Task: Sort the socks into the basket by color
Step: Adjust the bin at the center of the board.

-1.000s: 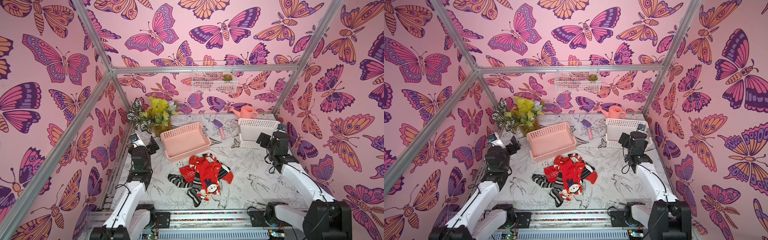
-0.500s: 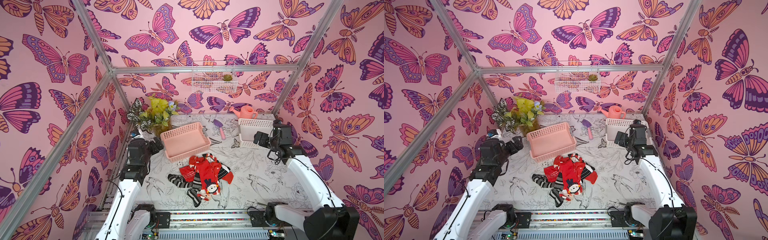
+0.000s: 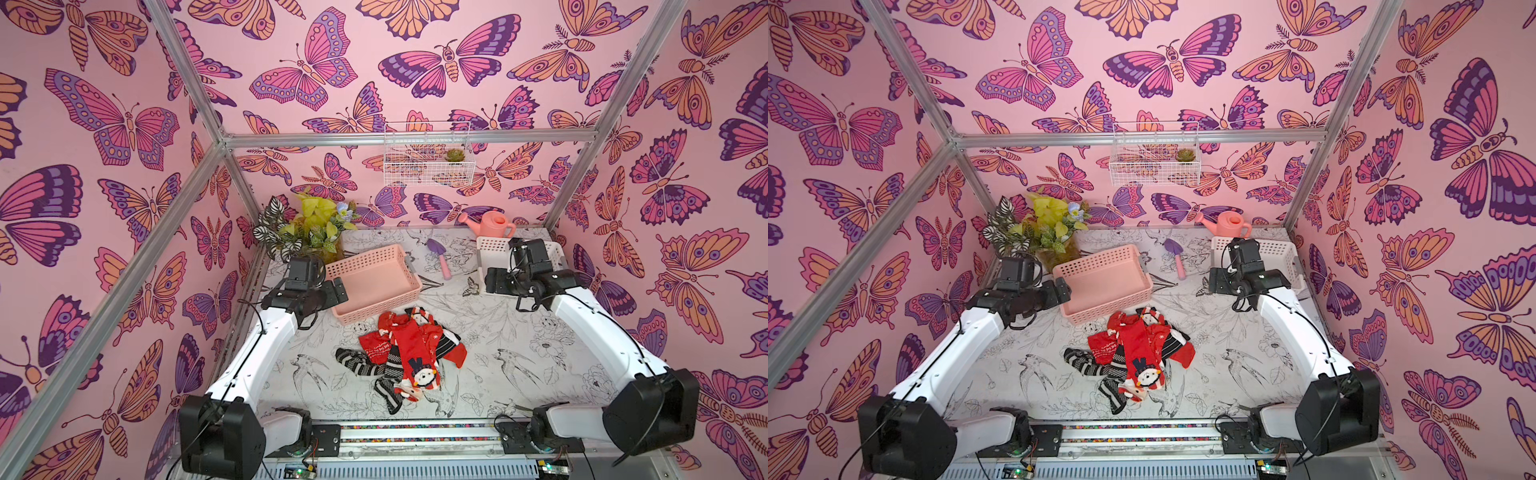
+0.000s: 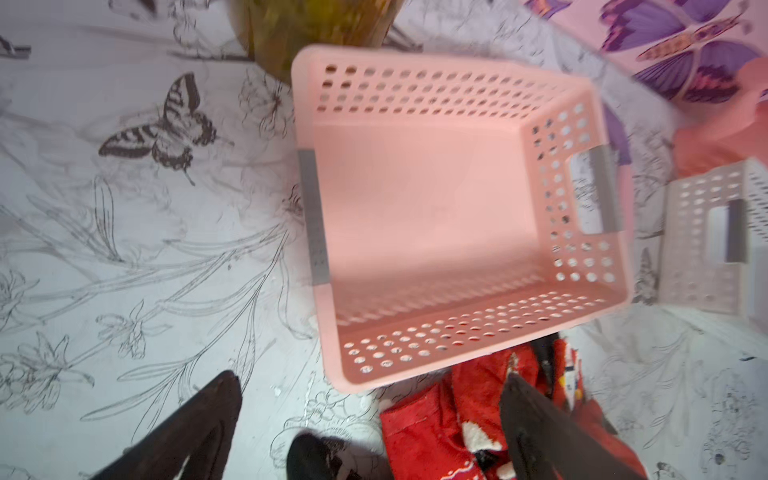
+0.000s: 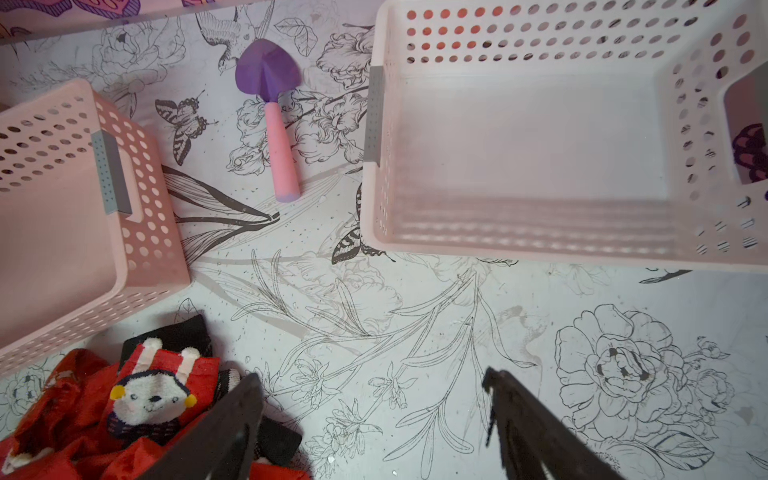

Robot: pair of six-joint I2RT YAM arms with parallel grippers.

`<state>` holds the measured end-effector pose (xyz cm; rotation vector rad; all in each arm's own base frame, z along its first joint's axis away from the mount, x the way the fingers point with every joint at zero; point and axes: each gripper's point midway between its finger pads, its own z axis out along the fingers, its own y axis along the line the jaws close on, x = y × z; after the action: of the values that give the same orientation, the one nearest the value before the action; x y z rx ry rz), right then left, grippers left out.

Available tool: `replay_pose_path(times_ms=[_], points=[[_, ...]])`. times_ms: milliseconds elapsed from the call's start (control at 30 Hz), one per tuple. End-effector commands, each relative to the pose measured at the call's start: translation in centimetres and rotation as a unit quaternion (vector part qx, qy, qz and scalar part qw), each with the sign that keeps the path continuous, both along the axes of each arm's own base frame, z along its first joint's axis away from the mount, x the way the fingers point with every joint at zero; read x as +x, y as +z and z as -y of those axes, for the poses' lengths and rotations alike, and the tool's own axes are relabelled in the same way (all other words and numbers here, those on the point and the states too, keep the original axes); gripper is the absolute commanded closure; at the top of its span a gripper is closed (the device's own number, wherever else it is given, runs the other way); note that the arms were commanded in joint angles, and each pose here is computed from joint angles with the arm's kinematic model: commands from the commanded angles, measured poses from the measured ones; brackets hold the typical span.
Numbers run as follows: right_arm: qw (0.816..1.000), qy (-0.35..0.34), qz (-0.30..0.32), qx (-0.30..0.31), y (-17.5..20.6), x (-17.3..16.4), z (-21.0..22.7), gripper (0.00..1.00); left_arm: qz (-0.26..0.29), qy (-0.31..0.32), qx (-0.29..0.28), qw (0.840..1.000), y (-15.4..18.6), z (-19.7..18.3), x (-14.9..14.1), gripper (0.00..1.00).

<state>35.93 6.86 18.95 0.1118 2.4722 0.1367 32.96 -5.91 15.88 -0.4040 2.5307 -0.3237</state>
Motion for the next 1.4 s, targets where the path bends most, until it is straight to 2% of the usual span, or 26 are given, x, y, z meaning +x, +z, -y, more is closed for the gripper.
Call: replay_pose_path(times_ms=[0,267,667,967,1133,1267,1367], points=[[1.000,0.009,-0.002,-0.002,0.7,0.2,-0.4,0.14,-0.057,0.007,0.016,0.998,-1.9,-0.4,-1.0,0.01],[1.000,0.014,0.000,-0.010,1.0,-0.1,-0.4,0.14,-0.111,0.001,0.029,0.993,-4.5,-0.5,-1.4,0.01],[1.000,0.021,0.000,-0.001,1.1,-0.1,-0.8,0.14,-0.150,-0.004,0.061,0.987,-6.0,-1.2,-1.2,0.18],[1.000,0.023,-0.006,0.002,0.5,0.0,-1.0,0.14,-0.171,-0.009,0.069,0.983,-7.5,-1.1,0.3,0.25],[1.000,0.025,-0.006,0.002,0.4,0.2,-1.1,0.14,-0.172,-0.021,0.075,0.982,-7.7,-0.8,1.9,0.39],[1.000,0.025,-0.007,0.004,0.2,0.3,-1.2,0.14,-0.174,-0.027,0.080,0.981,-8.0,-0.8,2.9,0.63],[1.000,0.026,-0.008,0.007,0.0,0.6,-1.3,0.14,-0.172,-0.034,0.088,0.981,-8.1,-0.8,3.6,0.72]])
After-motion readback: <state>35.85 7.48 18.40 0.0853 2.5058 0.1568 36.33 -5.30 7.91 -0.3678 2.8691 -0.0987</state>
